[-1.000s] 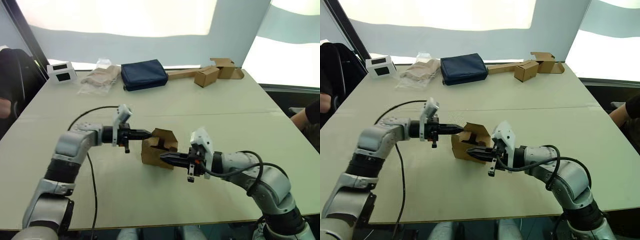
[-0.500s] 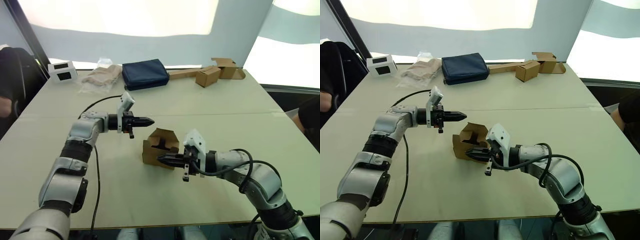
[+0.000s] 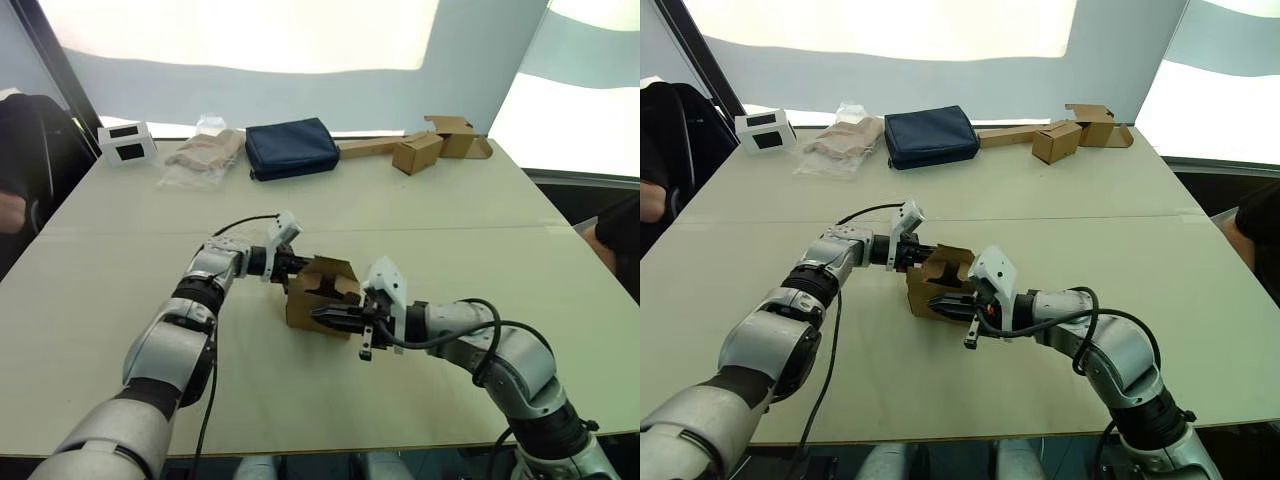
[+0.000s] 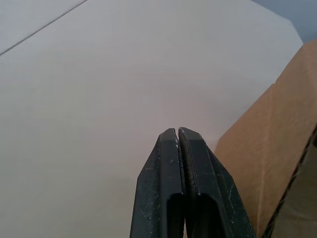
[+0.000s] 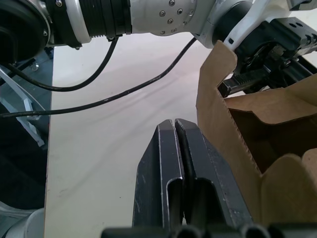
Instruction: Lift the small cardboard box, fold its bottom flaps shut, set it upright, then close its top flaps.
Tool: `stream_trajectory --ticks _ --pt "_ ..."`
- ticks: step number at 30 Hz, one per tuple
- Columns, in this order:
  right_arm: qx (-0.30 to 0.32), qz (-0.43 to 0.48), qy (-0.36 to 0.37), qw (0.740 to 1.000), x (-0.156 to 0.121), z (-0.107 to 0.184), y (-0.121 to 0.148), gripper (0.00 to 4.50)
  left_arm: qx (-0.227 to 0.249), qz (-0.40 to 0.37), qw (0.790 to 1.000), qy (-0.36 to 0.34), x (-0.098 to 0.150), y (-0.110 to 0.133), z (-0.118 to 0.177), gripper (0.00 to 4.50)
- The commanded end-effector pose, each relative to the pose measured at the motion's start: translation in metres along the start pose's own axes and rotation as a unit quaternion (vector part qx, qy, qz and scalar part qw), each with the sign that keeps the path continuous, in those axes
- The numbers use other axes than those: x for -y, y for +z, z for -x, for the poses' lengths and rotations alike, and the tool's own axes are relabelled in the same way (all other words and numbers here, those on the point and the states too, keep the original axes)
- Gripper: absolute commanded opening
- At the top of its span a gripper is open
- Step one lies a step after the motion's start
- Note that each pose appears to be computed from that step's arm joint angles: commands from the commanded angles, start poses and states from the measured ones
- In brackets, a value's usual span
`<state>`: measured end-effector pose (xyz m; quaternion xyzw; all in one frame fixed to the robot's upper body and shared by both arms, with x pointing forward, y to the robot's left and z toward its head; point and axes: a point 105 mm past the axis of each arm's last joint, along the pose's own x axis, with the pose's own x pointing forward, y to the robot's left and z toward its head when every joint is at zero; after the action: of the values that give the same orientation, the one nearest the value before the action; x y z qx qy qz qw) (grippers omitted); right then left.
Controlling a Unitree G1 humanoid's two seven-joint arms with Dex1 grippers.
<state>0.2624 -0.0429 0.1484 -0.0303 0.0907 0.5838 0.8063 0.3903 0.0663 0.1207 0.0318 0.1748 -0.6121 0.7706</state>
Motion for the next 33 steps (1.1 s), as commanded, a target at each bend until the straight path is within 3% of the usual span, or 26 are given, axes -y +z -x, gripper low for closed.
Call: stream_trajectory --ticks 1,10,26,33 --pt "0.019 0.017 -0.013 1.000 0.007 -0.002 0.011 0.00 0.010 -0.019 1.000 -0.011 0.001 0.016 0.005 0.05" --pt "0.011 0.020 -0.029 0.999 0.018 -0.004 0.006 0.00 0.000 -0.014 1.000 -0.024 0.004 0.011 0.012 0.05" --pt "-0.049 0.030 -0.043 0.997 0.031 -0.006 -0.032 0.00 -0.031 -0.013 0.999 -0.042 0.014 -0.007 0.019 0.05" --pt "-0.040 0.032 -0.043 0.998 0.031 -0.006 -0.028 0.00 0.006 -0.036 0.999 -0.026 0.014 0.019 0.033 0.05"
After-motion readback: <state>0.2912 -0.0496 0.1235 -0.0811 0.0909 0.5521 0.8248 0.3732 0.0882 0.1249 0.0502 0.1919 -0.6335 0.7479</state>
